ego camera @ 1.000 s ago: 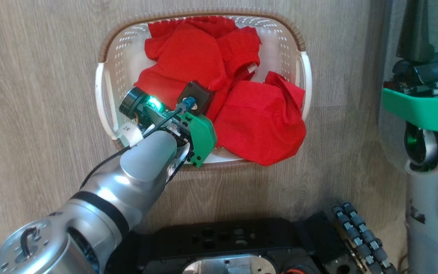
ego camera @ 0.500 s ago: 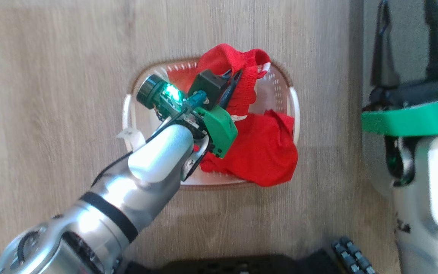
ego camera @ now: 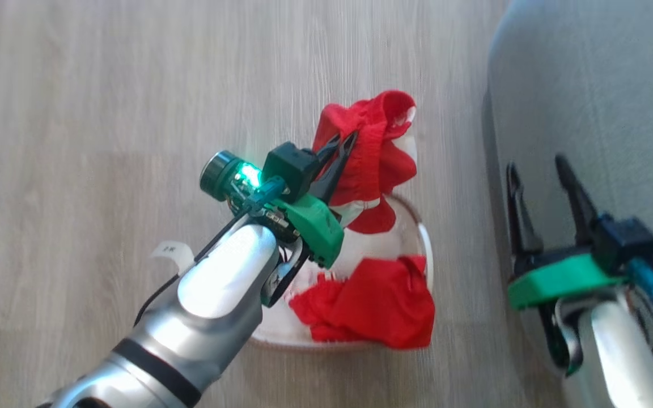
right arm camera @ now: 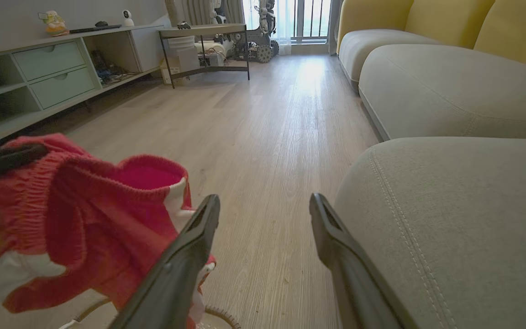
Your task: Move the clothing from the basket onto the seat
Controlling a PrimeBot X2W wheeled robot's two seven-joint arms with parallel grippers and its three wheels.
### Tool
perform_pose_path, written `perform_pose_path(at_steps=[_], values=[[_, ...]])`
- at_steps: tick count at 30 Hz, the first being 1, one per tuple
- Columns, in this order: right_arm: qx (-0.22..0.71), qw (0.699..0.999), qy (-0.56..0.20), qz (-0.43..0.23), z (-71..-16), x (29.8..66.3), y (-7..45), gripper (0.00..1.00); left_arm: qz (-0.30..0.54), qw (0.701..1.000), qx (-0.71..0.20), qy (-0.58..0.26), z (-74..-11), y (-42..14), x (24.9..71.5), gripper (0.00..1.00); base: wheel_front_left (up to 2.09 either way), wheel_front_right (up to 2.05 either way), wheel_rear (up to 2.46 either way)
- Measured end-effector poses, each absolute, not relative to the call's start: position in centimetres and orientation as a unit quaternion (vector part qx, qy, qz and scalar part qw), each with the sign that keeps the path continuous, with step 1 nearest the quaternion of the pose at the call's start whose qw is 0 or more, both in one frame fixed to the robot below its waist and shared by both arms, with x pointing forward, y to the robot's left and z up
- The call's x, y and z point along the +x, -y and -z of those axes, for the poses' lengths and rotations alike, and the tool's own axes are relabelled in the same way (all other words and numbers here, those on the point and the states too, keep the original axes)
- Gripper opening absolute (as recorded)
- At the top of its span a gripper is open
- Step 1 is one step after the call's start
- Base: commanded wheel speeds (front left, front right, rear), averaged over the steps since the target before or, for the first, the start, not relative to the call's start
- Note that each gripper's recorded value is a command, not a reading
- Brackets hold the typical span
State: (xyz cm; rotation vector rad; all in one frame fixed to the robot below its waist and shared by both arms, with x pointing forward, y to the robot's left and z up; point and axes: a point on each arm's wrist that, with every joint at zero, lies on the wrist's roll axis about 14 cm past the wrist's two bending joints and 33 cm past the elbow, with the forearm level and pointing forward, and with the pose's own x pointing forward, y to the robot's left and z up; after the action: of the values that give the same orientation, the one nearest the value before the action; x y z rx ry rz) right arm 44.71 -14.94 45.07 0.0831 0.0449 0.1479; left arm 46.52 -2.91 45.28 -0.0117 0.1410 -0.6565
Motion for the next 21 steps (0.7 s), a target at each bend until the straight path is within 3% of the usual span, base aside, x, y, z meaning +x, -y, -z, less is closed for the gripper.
perform_pose_path(at_steps=[11, 21], values=[[0.052, 0.993, 0.019, -0.104, -49.6, 39.0, 13.0, 1.0, 0.318, 0.947, 0.03, 0.029, -55.2, 1.0, 43.1, 0.0, 0.0, 0.0, 0.0], [0.044, 0.982, 0.046, -0.179, -51.9, 37.7, 8.0, 1.0, 0.309, 0.944, 0.048, 0.106, -62.3, 0.3, 41.5, 0.0, 0.0, 0.0, 0.0]])
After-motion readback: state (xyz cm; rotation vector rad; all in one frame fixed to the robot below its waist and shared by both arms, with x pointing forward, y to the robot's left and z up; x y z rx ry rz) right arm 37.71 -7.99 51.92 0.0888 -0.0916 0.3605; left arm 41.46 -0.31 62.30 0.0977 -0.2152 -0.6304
